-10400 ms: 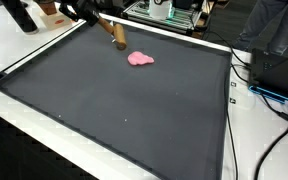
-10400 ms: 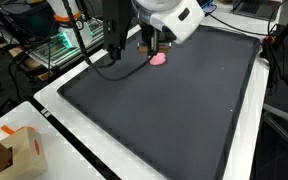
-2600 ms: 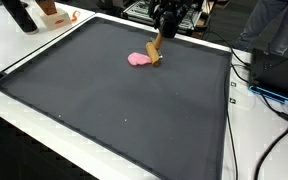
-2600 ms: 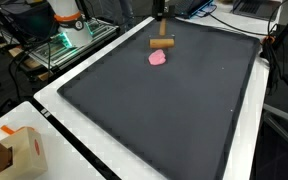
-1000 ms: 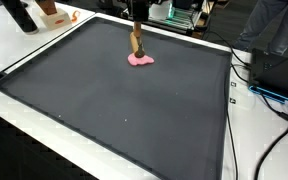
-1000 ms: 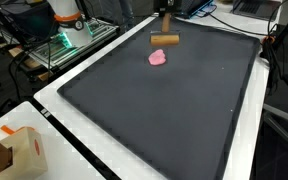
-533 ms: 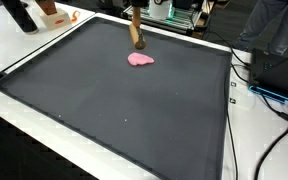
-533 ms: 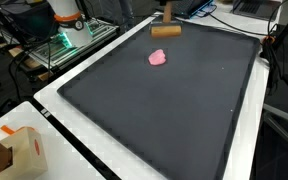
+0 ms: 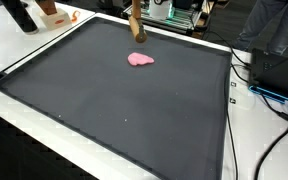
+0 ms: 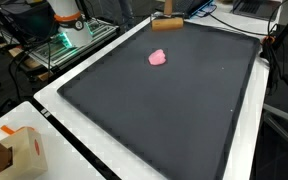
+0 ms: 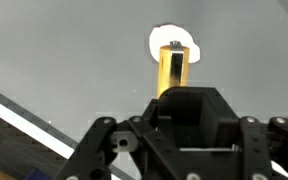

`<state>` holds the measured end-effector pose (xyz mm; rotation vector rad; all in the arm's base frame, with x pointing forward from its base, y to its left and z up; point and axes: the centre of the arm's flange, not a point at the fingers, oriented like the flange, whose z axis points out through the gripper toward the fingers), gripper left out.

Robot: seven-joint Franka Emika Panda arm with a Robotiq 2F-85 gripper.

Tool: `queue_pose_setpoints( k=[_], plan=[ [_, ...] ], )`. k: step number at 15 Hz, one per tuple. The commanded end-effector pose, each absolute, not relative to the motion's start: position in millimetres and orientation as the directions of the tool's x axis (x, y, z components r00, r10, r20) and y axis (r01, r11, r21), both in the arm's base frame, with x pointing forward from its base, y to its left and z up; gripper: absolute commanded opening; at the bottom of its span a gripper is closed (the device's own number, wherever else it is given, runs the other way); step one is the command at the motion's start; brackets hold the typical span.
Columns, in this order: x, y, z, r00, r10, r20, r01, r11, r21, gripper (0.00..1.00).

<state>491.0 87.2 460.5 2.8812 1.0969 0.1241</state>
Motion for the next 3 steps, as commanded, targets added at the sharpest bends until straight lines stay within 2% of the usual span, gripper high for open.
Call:
queue_pose_setpoints(
  k=[1,3],
  plan=[
    [490.9,87.2,460.5,0.744,0.666,0.055,0.661,-0.746,0.081,0.48],
    [490.9,87.1,460.5,0.744,0.666,0.055,0.661,-0.746,0.081,0.48]
  ],
)
